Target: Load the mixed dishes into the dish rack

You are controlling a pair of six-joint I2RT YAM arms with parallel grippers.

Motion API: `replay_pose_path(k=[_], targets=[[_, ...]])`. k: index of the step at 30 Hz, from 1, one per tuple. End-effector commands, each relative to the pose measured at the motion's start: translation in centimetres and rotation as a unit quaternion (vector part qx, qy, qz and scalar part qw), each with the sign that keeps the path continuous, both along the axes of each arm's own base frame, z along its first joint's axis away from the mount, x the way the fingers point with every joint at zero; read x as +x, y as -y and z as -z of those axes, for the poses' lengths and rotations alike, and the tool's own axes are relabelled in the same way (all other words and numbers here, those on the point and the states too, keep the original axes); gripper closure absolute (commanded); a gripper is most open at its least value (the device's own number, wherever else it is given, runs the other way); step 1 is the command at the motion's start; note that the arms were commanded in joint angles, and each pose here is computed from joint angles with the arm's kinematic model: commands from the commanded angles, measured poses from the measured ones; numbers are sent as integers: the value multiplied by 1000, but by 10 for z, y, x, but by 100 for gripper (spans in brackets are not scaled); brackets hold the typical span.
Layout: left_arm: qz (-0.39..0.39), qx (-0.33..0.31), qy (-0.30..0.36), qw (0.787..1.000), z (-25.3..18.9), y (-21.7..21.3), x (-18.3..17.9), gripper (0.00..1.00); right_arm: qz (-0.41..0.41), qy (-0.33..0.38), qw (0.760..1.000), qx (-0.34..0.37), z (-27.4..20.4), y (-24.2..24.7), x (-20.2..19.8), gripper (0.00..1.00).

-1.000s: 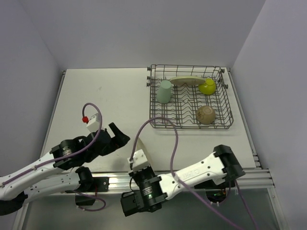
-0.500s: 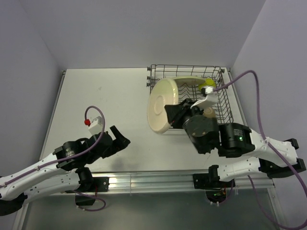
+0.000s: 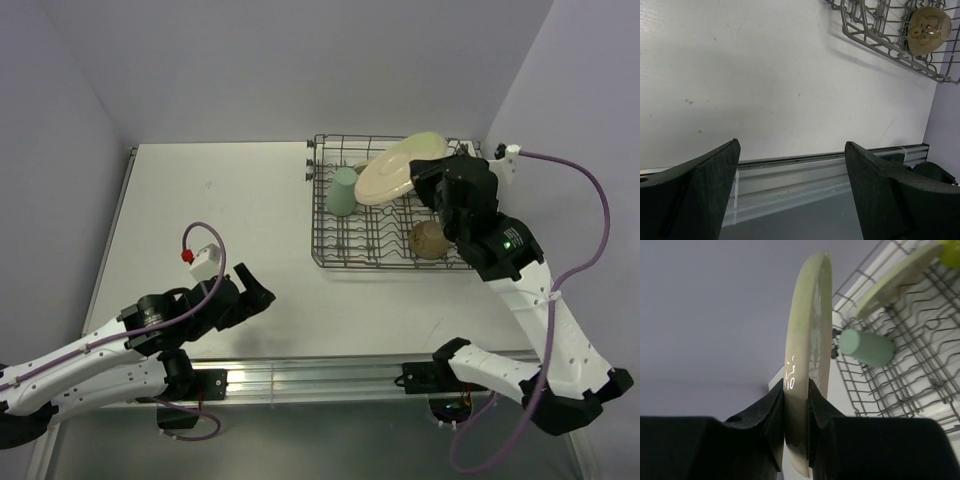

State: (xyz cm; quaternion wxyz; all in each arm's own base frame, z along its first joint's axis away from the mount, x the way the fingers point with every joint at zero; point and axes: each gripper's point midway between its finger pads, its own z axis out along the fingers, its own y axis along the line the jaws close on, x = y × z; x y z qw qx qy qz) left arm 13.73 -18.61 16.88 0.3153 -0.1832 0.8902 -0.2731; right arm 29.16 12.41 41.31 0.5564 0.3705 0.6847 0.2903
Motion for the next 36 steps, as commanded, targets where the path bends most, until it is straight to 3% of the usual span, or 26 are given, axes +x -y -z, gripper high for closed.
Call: replay_pose_path(k=[1, 15, 22, 36], targets=[[10, -11, 4, 1000, 1, 6, -1, 8, -24, 13, 989, 144, -16, 10, 8, 100], [38, -31, 3, 999, 8, 26, -1, 8, 35, -110, 962, 246, 60, 38, 32, 100], [50, -45, 3, 998, 11, 33, -3, 8, 83, -128, 944, 292, 82, 50, 54, 100], [73, -59, 8, 996, 12, 50, -2, 7, 173, -171, 925, 292, 117, 78, 92, 100]])
